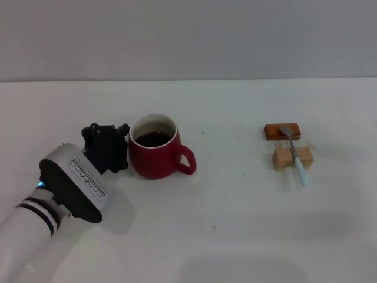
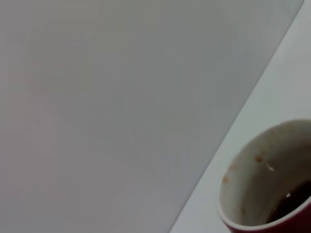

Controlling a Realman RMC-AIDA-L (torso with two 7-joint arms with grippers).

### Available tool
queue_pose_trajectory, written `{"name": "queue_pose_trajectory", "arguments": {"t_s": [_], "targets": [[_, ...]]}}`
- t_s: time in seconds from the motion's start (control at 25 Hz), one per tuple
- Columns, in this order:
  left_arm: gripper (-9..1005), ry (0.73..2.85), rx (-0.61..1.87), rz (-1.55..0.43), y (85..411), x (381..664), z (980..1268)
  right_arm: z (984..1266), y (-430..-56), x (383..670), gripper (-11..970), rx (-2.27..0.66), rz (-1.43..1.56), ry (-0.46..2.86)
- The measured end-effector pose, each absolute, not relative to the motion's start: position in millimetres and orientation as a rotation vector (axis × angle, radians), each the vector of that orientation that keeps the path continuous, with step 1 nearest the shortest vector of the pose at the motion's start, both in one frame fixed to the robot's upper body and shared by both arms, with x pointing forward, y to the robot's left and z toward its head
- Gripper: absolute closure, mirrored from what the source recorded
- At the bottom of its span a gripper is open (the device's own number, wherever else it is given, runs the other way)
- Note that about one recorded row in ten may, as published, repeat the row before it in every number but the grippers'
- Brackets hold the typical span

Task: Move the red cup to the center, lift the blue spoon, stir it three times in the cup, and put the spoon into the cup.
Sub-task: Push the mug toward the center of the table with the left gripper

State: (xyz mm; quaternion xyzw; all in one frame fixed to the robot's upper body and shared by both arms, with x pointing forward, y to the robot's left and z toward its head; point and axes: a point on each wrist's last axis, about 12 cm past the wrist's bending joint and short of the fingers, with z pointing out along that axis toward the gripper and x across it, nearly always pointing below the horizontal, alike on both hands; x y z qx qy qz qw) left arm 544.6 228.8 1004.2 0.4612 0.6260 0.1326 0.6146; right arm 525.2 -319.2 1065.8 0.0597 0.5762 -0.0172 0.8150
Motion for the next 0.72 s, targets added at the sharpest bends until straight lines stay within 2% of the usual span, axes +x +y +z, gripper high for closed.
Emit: {"name": "queue_pose_trajectory", "arguments": {"t_s": [0.72], "targets": [[987, 1.422, 1.112, 0.203, 207, 524, 996, 1066, -319, 525, 177, 0.126, -0.037, 1.228]]}}
